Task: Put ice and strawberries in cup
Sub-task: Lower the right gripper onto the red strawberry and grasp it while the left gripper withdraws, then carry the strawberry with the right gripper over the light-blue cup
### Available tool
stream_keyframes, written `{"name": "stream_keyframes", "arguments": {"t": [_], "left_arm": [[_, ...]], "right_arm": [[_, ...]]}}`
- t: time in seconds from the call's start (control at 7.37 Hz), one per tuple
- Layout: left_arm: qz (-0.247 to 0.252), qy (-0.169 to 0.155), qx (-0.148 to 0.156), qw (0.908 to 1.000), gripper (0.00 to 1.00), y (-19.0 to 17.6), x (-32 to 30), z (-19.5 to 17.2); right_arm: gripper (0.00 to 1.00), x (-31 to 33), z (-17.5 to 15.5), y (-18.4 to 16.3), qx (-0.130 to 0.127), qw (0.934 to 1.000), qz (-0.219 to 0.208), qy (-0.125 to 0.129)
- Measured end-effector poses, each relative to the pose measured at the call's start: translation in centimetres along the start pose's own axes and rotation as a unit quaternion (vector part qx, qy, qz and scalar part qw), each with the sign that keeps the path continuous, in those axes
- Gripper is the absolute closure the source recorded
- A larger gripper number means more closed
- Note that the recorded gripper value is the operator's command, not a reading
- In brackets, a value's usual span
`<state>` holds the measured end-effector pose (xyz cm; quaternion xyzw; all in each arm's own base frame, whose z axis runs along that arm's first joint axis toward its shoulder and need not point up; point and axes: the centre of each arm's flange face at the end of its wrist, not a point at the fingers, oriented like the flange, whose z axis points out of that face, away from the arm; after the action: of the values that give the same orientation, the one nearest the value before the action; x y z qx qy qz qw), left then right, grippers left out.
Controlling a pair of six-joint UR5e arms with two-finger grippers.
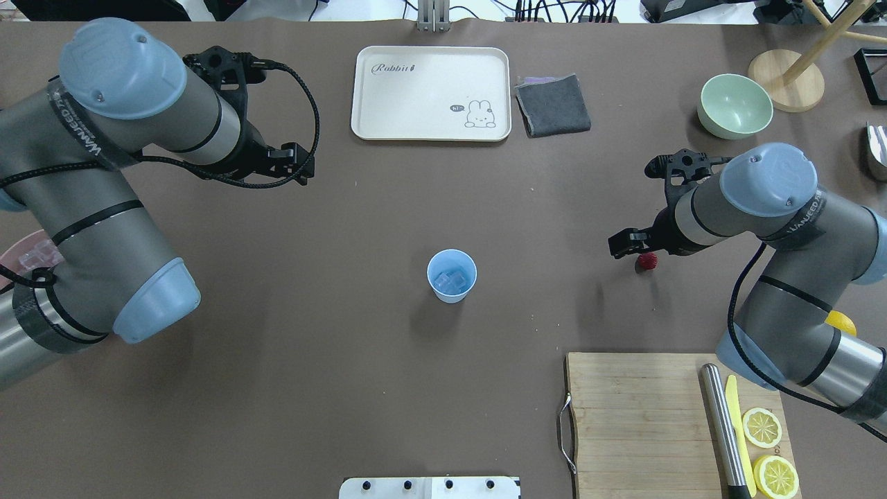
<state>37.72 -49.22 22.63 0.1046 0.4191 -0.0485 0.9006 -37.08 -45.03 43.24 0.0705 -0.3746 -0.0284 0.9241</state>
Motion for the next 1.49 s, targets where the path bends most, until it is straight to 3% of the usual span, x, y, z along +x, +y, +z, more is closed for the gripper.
{"name": "stream_keyframes", "arguments": {"t": [0.27,0.41,0.54,0.68,0.81,1.22,1.49], "left_arm": [[-0.007,0.002,0.001,1.0,0.04,0.0,0.2,-0.1],[-0.008,0.002,0.001,1.0,0.04,0.0,0.2,-0.1],[-0.008,0.002,0.001,1.0,0.04,0.0,0.3,-0.1],[-0.008,0.001,0.001,1.0,0.04,0.0,0.3,0.0],[-0.008,0.001,0.001,1.0,0.04,0.0,0.2,0.0],[-0.008,0.001,0.001,1.0,0.04,0.0,0.2,0.0],[-0.008,0.001,0.001,1.0,0.04,0.0,0.2,0.0]], "right_arm": [[0.12,0.4,1.0,-0.1,-0.007,0.9999,-0.004,0.008],[0.18,0.6,1.6,-0.2,-0.01,0.9999,-0.003,0.012],[0.39,0.7,2.0,-0.2,-0.012,0.9998,-0.003,0.014],[0.81,0.8,2.3,-0.2,-0.014,0.9998,-0.002,0.016],[1.0,0.8,2.5,-0.2,-0.016,0.9998,-0.002,0.016],[1.0,0.4,2.2,-0.5,-0.015,0.9998,-0.003,0.011],[1.0,-1.7,-0.9,-1.6,-0.008,0.9999,0.005,-0.009]]}}
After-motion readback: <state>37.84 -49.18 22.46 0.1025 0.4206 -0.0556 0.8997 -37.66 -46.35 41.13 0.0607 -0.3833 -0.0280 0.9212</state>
